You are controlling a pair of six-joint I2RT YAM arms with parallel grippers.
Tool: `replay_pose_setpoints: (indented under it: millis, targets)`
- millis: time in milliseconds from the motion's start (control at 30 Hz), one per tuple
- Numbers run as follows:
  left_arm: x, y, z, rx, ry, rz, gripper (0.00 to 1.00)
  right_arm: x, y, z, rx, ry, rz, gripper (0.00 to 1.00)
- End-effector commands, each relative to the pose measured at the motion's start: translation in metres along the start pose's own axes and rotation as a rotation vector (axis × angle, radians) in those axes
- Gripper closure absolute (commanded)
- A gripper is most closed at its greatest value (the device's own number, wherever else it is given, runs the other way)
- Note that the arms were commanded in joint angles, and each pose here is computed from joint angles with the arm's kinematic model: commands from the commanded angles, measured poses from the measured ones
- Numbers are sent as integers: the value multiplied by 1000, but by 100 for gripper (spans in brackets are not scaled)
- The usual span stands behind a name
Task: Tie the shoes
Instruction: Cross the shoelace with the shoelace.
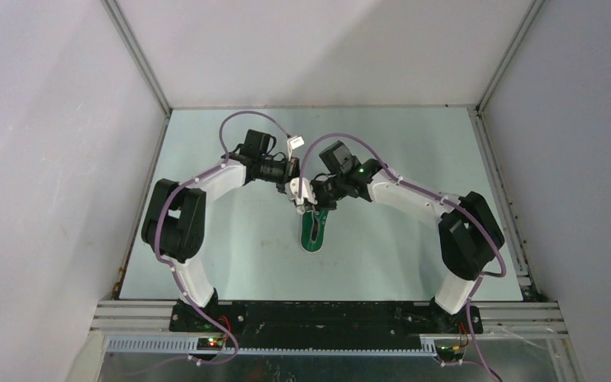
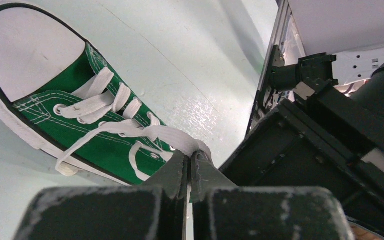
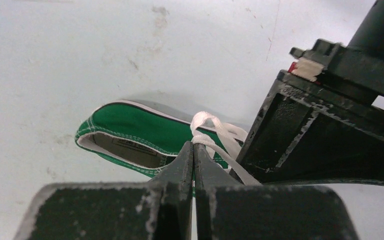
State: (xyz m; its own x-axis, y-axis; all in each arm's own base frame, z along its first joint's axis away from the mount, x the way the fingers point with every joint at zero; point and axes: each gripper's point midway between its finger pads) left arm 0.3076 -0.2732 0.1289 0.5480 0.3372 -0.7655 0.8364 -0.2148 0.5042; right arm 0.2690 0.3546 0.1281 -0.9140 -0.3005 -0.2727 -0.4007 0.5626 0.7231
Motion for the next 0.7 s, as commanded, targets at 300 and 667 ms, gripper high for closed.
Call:
replay_pose_setpoints:
  millis: [300, 667]
  targets:
    - [-15, 11, -5, -13, -64, -17, 100, -23, -21, -3, 179, -157, -220, 100]
    - [-8, 1, -3, 12, -48, -56, 100, -30, -39, -5, 272, -222, -217, 87]
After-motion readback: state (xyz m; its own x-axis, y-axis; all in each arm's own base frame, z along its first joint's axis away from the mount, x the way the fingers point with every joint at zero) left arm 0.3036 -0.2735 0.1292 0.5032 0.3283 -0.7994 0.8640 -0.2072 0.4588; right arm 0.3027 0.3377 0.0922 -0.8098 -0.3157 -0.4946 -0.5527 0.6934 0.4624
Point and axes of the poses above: each gripper's point midway between its finger pads, its own z axis out along the fingers, its own x axis along the line the jaws close on, y = z × x, and after that the axes turned 3 degrees about -z, right-handed
